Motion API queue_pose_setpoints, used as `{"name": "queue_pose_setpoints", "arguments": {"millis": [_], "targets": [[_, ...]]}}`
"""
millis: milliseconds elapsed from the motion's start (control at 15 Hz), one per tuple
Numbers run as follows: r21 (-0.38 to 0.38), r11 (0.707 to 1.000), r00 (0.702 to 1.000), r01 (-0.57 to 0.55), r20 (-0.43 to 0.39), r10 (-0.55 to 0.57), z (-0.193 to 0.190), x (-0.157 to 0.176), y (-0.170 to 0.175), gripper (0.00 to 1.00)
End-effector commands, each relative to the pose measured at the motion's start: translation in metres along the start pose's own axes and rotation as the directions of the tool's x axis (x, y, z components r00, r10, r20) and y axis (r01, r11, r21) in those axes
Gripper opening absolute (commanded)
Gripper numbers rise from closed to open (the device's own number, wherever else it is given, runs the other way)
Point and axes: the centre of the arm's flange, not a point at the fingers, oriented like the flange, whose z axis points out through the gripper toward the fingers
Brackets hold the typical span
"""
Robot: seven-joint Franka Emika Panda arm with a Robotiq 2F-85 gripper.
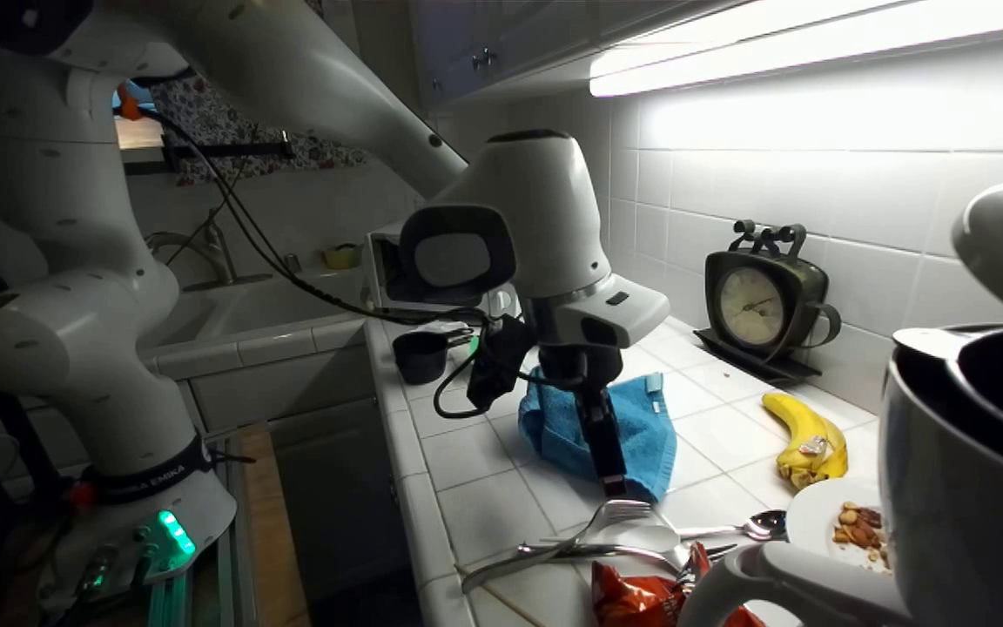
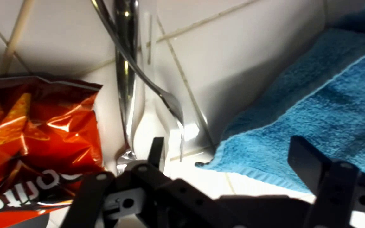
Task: Remove the fork from underneath the table
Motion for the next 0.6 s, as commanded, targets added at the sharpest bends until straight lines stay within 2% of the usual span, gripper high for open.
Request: {"name": "queue_pose_setpoints", "arguments": {"millis": [0, 133, 533], "targets": [[0.043, 0.999, 1.000, 0.004, 0.004, -0.004, 0.0119, 0.0042, -0.0073, 0.75], [0.042, 0.999, 1.000, 0.002, 0.030, -0.004, 0.0172, 0.0046, -0.0125, 0.69], [0.028, 1.000, 0.999, 0.009, 0.049, -0.011, 0.0158, 0.0056, -0.0158, 0.25]]}}
